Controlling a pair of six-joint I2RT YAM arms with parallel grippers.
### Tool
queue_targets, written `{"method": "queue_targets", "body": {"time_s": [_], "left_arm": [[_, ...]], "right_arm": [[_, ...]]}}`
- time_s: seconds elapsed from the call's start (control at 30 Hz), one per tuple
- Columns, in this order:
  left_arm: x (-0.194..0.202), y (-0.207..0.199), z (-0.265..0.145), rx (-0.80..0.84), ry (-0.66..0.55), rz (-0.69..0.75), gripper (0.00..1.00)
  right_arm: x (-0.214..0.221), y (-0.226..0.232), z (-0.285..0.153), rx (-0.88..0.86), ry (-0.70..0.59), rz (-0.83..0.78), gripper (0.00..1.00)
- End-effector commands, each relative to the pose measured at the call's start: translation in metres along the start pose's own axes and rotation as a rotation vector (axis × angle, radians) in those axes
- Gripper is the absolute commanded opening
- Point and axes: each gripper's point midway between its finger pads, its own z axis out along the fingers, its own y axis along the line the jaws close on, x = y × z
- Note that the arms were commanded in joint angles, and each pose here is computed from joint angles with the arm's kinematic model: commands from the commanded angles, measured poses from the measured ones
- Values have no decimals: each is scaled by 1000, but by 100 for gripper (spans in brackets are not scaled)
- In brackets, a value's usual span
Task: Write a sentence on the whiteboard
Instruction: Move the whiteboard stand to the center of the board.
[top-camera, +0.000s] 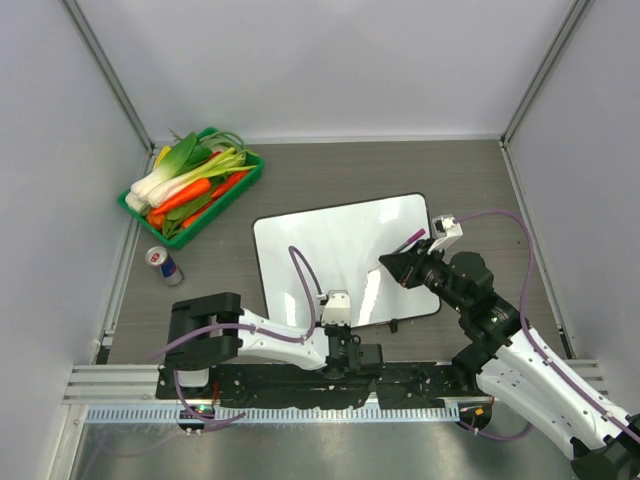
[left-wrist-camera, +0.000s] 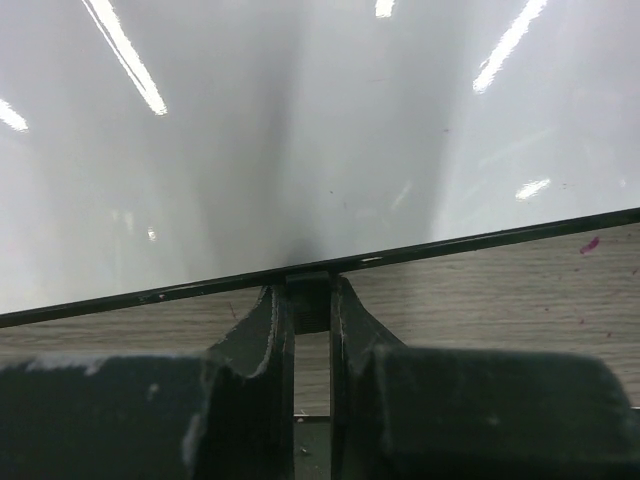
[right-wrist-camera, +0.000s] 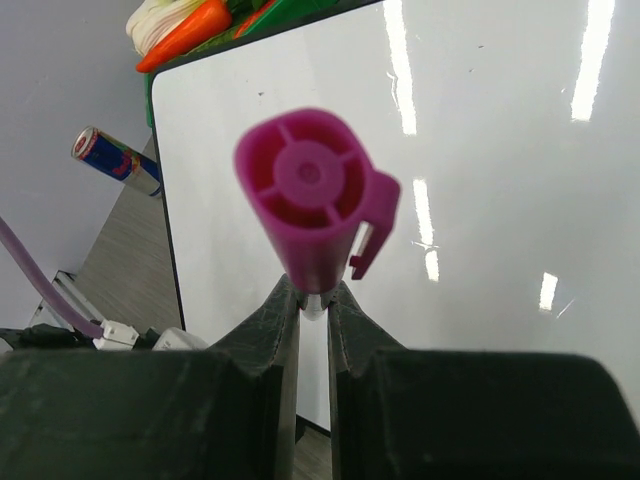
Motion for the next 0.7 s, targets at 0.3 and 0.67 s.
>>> {"method": "queue_targets", "body": {"time_s": [0.3,0.67], "left_arm": [[58,4,-31,39,221,66,85],[21,-17,-72,311,170,123,100]], "right_arm": [[-32,19,-7,-48,-80,-24,1],[-35,18,-7,-39,-90,-34,2]]}}
